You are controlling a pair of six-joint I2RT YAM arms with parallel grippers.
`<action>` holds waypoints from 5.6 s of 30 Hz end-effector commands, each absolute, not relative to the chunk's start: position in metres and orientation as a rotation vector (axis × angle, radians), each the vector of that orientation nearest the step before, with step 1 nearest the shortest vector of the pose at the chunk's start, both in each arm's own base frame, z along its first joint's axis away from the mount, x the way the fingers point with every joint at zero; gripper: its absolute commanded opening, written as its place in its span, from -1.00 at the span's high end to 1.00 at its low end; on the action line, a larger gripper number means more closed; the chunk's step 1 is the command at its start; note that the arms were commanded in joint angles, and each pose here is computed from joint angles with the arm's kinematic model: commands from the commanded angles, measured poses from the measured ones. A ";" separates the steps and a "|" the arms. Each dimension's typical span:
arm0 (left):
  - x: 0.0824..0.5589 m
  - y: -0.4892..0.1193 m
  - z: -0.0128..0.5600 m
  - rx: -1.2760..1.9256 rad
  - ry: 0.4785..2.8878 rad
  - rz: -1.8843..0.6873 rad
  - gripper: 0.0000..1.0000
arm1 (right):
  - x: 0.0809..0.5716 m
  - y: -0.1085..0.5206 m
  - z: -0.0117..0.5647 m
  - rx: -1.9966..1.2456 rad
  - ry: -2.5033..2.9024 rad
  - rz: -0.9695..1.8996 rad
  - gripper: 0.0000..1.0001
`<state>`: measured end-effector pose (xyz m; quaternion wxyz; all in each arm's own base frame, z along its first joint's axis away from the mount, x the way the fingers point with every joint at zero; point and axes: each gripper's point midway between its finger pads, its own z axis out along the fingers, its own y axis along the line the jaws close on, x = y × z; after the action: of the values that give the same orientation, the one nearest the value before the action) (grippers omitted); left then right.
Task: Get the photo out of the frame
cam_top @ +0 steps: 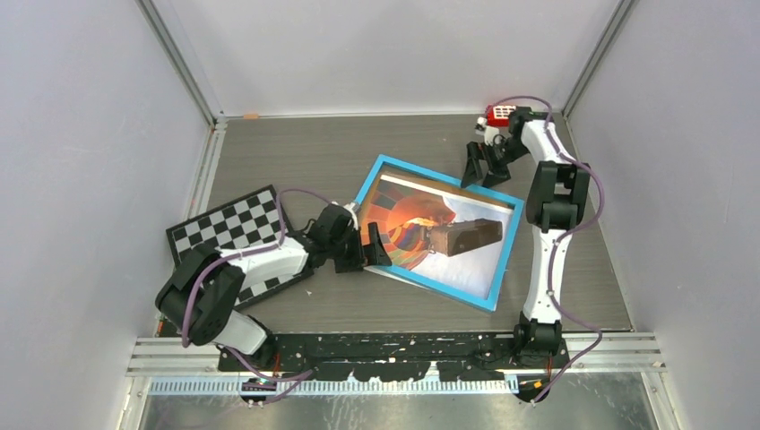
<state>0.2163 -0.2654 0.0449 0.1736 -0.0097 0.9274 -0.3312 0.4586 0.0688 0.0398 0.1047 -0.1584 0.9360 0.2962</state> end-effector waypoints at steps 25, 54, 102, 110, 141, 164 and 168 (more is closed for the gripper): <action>0.391 -0.280 0.021 0.073 2.594 -0.825 -0.99 | 0.271 0.075 0.012 -0.450 3.144 1.101 -0.99; 0.309 -0.213 0.049 -0.055 2.749 -0.790 -0.85 | 0.266 0.054 0.048 -0.188 3.260 0.905 -0.73; 0.394 -0.175 0.149 0.187 2.405 -0.685 -0.93 | 0.367 0.081 0.132 -0.276 2.801 0.776 -0.76; 0.373 -0.126 0.261 0.361 2.018 -0.359 -0.99 | 0.353 0.071 0.225 -0.491 2.484 0.570 -0.99; 0.250 -0.132 0.162 0.941 2.229 -0.429 -0.99 | 0.229 0.191 0.080 -1.519 2.060 0.034 -0.99; 0.235 -0.127 0.143 1.070 2.199 -0.402 -0.99 | 0.208 0.194 0.022 -1.582 2.106 -0.146 -0.83; 0.223 -0.129 0.136 1.209 2.116 -0.402 -0.95 | 0.215 0.191 0.029 -1.564 2.076 -0.196 -0.68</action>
<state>0.2324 -0.1223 0.1322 0.3082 0.4001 0.8504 -0.1474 0.2004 0.2037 0.0290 0.2508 -0.5915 0.7661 -0.0198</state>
